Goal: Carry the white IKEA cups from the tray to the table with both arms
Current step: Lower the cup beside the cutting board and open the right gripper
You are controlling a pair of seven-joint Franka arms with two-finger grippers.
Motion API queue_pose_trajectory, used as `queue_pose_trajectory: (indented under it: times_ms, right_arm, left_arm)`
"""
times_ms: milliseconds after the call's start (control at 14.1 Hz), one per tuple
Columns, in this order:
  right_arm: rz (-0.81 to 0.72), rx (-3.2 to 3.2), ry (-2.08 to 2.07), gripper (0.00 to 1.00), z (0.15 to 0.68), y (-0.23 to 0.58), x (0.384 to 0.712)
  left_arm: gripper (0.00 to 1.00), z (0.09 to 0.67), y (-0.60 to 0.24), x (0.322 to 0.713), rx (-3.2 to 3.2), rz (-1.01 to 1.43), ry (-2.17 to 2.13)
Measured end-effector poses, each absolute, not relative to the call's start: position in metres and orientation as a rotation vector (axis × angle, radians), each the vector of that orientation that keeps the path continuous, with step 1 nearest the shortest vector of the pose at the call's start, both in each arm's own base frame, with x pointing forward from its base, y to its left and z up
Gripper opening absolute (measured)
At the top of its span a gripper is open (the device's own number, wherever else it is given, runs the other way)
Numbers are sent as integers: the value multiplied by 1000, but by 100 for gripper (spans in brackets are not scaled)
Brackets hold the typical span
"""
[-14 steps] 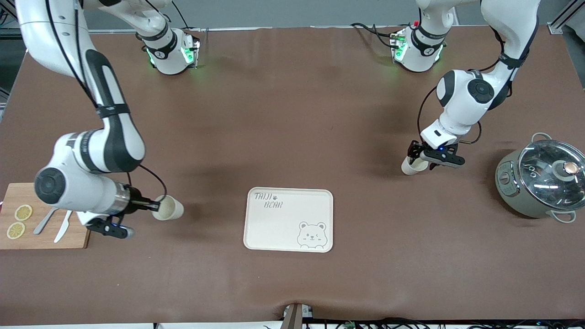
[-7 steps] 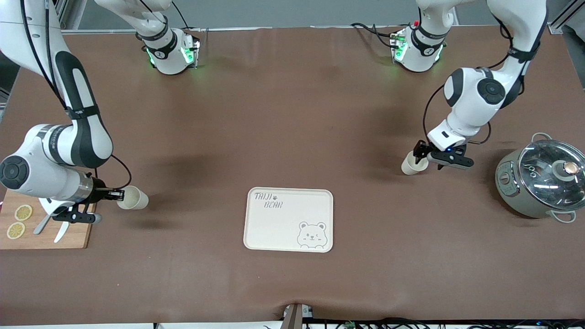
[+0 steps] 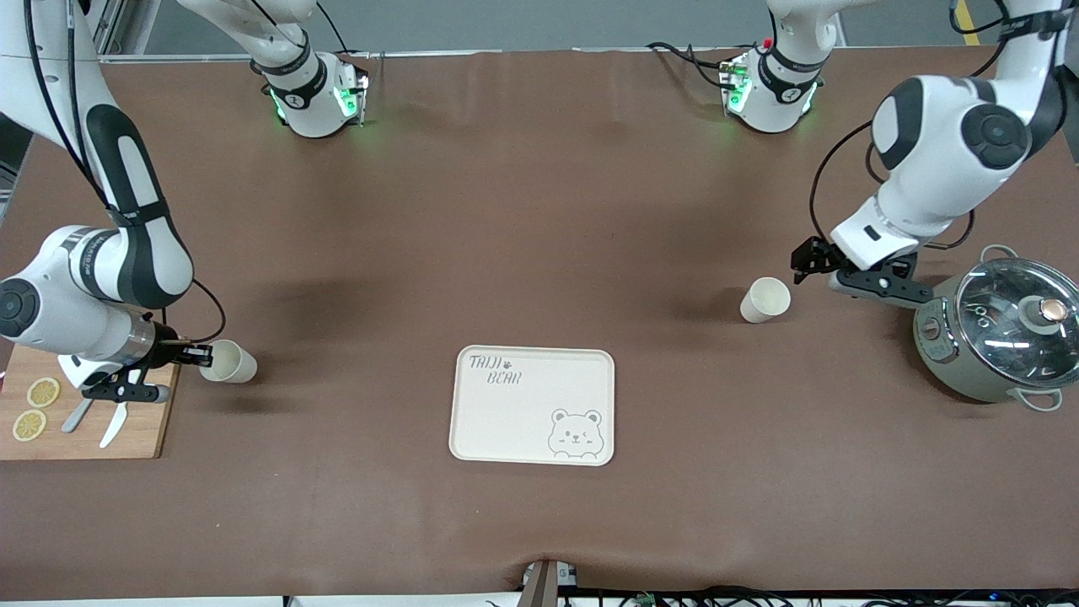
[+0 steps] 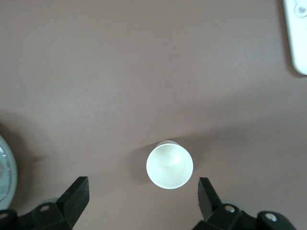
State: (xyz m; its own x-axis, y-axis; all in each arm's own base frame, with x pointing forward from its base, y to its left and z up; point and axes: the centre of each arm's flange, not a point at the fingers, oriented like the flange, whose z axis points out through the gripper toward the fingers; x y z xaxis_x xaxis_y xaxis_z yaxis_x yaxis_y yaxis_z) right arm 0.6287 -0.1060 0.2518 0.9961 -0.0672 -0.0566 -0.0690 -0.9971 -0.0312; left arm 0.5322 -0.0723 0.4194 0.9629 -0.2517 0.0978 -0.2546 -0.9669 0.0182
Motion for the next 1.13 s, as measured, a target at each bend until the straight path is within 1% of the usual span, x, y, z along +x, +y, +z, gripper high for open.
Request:
queue_pose_trajectory:
  times_ms: [283,354,425,496,638,708,850,921,992,1062,1133]
  right_arm:
    - [105,-3103,112,3,240,-108,627]
    - [103,-3103,112,7,240,-108,628]
    - [101,-3104,112,7,241,-109,628]
    - [97,-3104,113,12,242,-109,629]
    - [77,-3105,109,30,249,-108,635]
    - [76,-3104,105,41,256,-108,639]
    - [79,-3101,100,59,281,-108,651]
    - [80,-3100,97,71,299,-109,658]
    - [94,-3097,93,79,321,-110,666]
    - [113,-3093,88,91,347,-110,672]
    - [127,-3089,78,99,373,-108,678]
  left_arm:
    - [100,440,-74,541,3077,183,-397]
    - [100,442,-74,542,3077,191,-390]
    - [100,445,-75,543,3077,199,-377]
    - [100,450,-76,544,3077,206,-360]
    - [100,464,-78,548,3077,206,-337]
    - [100,473,-78,550,3076,208,-333]
    - [100,488,-79,554,3074,227,-312]
    - [100,493,-80,556,3072,237,-295]
    - [100,499,-81,558,3071,239,-283]
    - [100,506,-81,561,3069,235,-279]
    - [100,512,-81,563,3066,228,-278]
